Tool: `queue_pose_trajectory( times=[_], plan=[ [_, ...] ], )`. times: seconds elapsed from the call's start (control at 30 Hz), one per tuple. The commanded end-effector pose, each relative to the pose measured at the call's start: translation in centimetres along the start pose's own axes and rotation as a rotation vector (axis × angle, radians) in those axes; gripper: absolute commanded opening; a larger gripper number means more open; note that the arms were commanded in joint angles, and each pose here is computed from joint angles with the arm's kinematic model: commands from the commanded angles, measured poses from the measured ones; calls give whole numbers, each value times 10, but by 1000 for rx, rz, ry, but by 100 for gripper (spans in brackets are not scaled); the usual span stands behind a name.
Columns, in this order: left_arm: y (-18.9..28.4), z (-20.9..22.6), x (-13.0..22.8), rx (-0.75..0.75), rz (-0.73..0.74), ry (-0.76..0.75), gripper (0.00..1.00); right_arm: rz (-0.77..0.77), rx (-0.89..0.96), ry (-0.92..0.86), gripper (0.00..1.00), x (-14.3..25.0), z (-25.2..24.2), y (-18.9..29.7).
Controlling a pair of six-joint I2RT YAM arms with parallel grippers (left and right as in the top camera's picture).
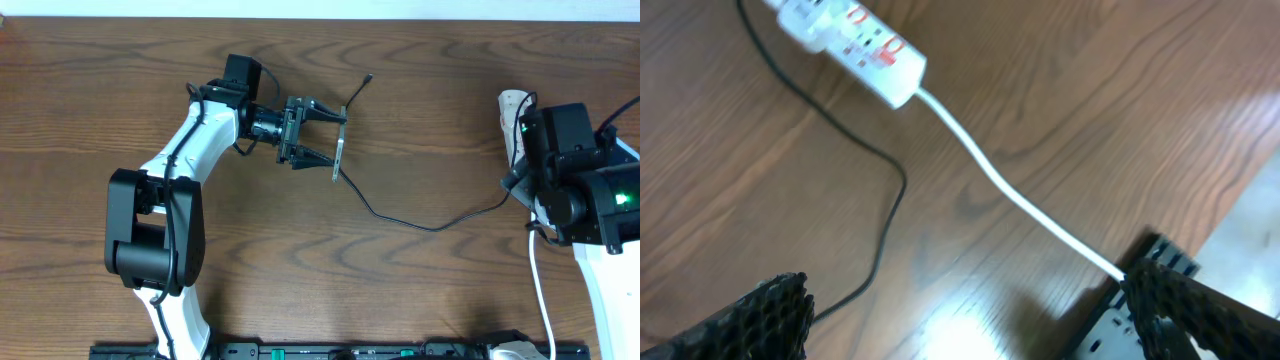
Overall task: Plug charger to phone and switch on socket
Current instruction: 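Swing the right gripper left from the power strip toward the phone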
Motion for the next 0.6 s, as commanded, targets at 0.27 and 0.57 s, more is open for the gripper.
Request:
queue_pose_trajectory(
  times=[0.27, 0.57],
  plan=[
    [3, -8, 16, 30, 57, -31, 66, 120, -213, -44, 99, 8, 26, 2],
    [3, -8, 16, 30, 57, -31, 66, 184, -375, 26, 99, 12, 43, 8]
  ],
)
Point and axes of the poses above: each gripper's point midway between its finger pads, its own y axis back along the fingers, its own z axis along the line the jaws close on, x = y × z, the point moved 7 cm from there along y, back along the fingers, and after that the axes turned 11 degrees about y, right-handed, at the moved point
